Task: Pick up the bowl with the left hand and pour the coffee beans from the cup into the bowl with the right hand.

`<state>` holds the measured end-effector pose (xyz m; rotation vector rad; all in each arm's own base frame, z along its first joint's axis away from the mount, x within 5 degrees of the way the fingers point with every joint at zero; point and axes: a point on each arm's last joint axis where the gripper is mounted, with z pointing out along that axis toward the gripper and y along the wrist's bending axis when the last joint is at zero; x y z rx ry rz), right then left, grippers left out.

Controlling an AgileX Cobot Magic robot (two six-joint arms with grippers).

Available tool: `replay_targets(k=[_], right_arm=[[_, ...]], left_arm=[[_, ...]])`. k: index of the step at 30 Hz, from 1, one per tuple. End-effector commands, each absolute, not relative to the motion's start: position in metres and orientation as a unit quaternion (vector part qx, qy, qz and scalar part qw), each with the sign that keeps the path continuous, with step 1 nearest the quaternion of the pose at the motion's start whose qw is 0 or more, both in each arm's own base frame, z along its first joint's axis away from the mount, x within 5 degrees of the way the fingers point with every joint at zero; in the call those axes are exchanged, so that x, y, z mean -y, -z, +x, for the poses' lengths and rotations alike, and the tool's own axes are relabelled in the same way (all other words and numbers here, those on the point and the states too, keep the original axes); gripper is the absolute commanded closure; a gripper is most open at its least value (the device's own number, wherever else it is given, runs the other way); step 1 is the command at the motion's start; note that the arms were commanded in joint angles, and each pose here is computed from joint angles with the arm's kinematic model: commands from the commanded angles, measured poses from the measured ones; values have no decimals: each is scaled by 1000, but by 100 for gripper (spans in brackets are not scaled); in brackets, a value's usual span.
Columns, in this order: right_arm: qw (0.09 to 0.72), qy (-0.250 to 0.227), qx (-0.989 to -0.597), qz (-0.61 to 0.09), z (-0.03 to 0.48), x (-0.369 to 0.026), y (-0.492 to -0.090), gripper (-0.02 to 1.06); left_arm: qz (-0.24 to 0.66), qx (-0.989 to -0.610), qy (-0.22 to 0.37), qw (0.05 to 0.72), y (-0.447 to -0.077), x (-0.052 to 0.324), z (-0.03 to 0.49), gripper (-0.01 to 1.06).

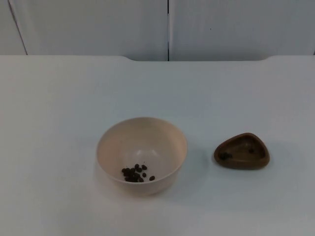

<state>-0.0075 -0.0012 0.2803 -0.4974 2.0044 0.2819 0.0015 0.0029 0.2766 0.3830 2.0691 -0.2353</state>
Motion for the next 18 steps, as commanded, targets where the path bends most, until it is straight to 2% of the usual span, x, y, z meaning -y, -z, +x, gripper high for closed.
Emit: replay_targets(k=[1, 2, 5, 18], right_arm=[[507, -116, -829, -206, -8, 1, -280, 10], [507, -116, -829, -206, -8, 1, -280, 10], [507, -115, -829, -206, -8, 2, -280, -1], [507, -114, -829, -206, -8, 2, -280, -1]], left_arm=[[155, -851, 97, 492, -276, -3, 1, 0], [155, -851, 97, 492, -276, -3, 1, 0], [155, -851, 97, 492, -276, -3, 1, 0], [155, -851, 97, 492, -276, -3, 1, 0]])
